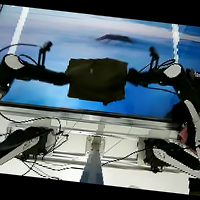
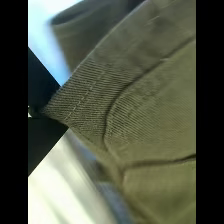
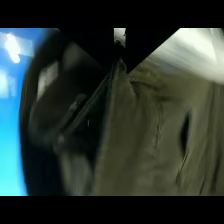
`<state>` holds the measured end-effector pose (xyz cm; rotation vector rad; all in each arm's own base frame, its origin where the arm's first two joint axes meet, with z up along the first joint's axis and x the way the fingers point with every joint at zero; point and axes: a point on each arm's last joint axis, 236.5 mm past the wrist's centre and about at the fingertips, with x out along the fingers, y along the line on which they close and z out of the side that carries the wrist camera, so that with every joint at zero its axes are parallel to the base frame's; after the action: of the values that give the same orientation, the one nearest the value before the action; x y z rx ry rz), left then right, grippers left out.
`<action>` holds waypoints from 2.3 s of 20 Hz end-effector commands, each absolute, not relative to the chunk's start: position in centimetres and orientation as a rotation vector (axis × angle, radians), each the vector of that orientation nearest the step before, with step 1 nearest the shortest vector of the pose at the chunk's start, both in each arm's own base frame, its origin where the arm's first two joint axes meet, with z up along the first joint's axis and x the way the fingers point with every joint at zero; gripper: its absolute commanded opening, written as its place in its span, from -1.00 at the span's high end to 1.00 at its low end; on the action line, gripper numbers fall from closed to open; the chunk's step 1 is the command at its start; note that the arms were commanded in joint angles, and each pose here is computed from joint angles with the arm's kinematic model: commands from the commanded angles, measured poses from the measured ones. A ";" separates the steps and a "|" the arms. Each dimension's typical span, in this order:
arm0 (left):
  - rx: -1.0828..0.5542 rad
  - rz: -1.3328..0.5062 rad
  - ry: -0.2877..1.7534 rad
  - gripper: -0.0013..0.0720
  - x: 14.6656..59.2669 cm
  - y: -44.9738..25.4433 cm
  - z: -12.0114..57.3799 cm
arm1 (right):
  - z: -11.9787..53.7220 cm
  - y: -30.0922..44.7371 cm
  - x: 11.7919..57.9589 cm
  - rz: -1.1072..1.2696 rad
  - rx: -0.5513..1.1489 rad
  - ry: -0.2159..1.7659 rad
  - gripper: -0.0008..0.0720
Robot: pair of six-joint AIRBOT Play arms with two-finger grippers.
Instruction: Fold the clothes and pants, and hang the long-sleeved shirts on hangers.
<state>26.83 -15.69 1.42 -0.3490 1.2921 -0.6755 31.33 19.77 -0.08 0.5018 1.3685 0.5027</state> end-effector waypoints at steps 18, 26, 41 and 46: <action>-0.574 -0.573 1.304 -0.94 25.5 -17.9 -3.8 | -6.8 16.8 29.5 0.357 0.288 1.397 -0.90; -0.526 -0.509 1.186 -0.94 28.4 -16.6 -4.1 | -7.6 14.5 30.3 0.201 0.728 1.504 -0.89; -0.397 -0.551 1.108 -0.91 30.0 -16.3 -4.3 | -5.9 25.9 35.2 0.589 0.600 1.310 0.82; -0.258 -0.627 0.857 -0.91 35.2 -16.5 3.9 | 6.2 17.6 43.6 0.510 0.353 0.933 0.82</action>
<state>32.86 -16.51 -0.24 -0.3458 0.9884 -0.5866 39.82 22.42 0.04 0.4989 1.1253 0.5725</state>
